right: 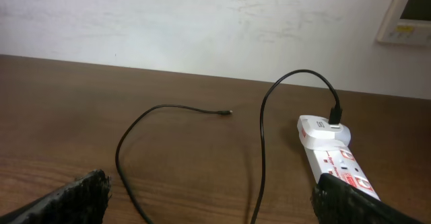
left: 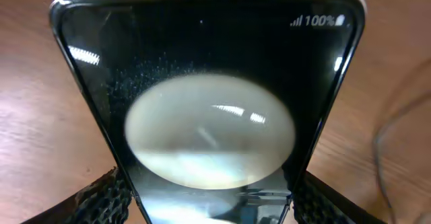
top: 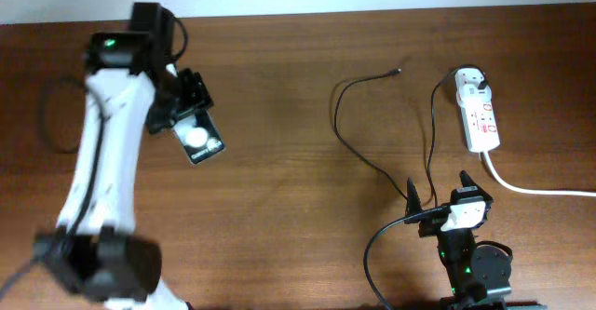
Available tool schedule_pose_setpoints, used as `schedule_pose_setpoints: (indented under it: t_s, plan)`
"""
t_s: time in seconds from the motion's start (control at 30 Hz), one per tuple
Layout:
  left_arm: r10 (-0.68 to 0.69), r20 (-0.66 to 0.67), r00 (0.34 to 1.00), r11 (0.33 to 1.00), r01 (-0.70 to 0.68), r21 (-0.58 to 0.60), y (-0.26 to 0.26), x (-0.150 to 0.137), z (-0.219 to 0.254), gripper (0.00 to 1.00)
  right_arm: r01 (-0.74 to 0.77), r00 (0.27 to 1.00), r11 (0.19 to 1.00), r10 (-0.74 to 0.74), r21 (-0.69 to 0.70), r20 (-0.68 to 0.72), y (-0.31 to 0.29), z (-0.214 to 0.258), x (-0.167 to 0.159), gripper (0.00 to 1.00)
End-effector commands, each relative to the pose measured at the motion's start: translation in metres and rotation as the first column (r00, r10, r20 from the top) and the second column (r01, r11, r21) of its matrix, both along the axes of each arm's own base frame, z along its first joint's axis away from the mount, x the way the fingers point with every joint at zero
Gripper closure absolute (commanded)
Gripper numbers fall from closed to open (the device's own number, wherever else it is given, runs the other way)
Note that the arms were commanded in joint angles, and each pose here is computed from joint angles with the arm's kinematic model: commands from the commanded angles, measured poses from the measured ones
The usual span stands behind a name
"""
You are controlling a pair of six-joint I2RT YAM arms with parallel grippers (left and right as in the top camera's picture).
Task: Plug charger to phone and switch on socket
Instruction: 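Grasp the phone's short edge with the left gripper and lift it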
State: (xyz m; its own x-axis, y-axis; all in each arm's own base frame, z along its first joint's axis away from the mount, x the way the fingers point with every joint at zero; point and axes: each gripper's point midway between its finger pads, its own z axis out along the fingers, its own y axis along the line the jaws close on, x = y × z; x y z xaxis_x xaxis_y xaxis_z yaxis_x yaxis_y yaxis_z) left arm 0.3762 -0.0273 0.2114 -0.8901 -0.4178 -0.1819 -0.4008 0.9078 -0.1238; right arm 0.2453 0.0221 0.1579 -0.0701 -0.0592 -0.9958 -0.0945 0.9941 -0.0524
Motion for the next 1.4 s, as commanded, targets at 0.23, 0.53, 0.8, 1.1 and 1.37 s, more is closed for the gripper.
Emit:
schedule_pose_setpoints:
  t_s: [0.23, 0.53, 0.8, 1.1, 1.37]
  plan:
    - [0.013, 0.374, 0.927, 0.987, -0.071, 0.142, 0.04, -0.16, 0.153, 0.44, 0.011, 1.0, 1.0, -0.011, 0.0, -0.006, -0.002, -0.003, 0.0, 0.01]
    - [0.1, 0.395, 0.913, 0.994, -0.107, -0.003, 0.027, -0.203, 0.093, 0.45, 0.011, 1.0, 1.0, -0.011, 0.0, -0.006, -0.002, -0.003, 0.0, 0.01]
    - [0.006, 0.185, 0.983, 0.949, 0.053, -0.312, -0.045, -0.1, -0.033, 0.45, 0.011, 1.0, 1.0, -0.011, 0.0, -0.006, -0.002, -0.003, 0.0, 0.01]
    - [-0.257, 0.0, 0.966, 0.467, 0.124, -0.875, -0.145, -0.093, -0.056, 0.5, 0.011, 1.0, 1.0, -0.011, 0.0, -0.006, -0.002, -0.003, 0.0, 0.01]
    - [-0.275, 0.06, 0.96, 0.189, 0.116, -0.975, -0.16, -0.099, -0.008, 0.5, 0.011, 1.0, 1.0, -0.011, 0.0, -0.006, -0.002, -0.003, 0.0, 0.01]
